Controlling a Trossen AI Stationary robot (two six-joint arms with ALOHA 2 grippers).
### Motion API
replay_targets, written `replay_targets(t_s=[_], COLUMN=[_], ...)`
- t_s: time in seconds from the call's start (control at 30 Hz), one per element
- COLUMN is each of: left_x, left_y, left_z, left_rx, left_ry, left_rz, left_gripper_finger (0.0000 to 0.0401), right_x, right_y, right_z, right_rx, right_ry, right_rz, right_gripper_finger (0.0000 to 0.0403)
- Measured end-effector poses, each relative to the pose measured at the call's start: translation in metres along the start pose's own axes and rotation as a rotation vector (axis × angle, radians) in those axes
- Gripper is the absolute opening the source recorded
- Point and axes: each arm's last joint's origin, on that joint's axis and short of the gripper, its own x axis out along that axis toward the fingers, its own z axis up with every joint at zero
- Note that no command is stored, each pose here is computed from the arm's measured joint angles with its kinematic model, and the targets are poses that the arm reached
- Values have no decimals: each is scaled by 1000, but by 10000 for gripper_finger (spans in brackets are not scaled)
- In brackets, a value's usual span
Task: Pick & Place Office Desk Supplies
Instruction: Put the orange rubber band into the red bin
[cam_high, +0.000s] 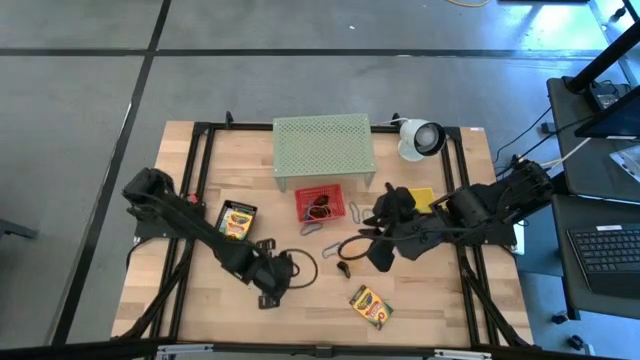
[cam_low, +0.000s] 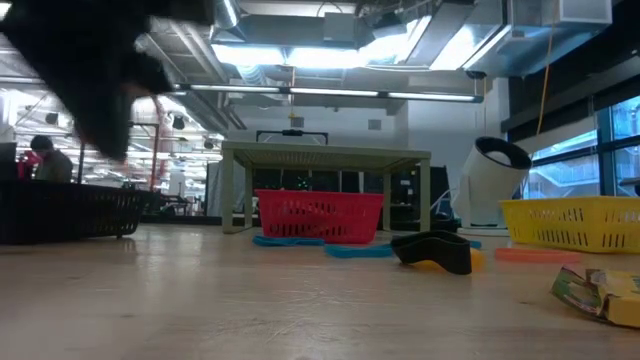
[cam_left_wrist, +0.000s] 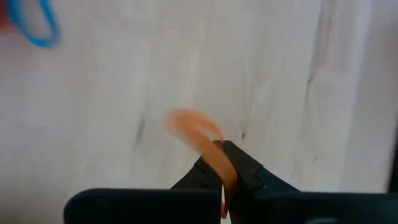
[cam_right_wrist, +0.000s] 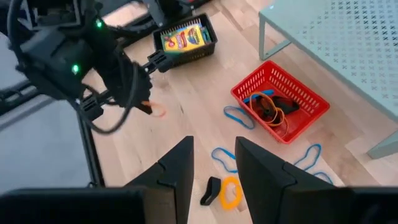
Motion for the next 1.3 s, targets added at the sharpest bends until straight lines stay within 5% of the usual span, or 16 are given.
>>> replay_targets(t_s=[0.3, 0.53, 0.9, 1.3], left_x=[-53, -57, -21, 17], left_y=[55, 109, 175, 190], left_z=[31, 61, 96, 105], left_rx=[-135, -212, -259, -276], left_ry=[-206, -262, -260, -214], left_rz=[79, 126, 35, -45], left_gripper_finger=[1, 1, 1, 1], right_x=[-34, -46, -46, -46], right_y=[-16, -21, -24, -24], right_z=[0, 0, -2, -1], right_rx=[41, 44, 25, 24], right_ry=[-91, -127, -113, -154], right_rz=[-21, -24, -49, -82], right_gripper_finger=[119, 119, 119, 119])
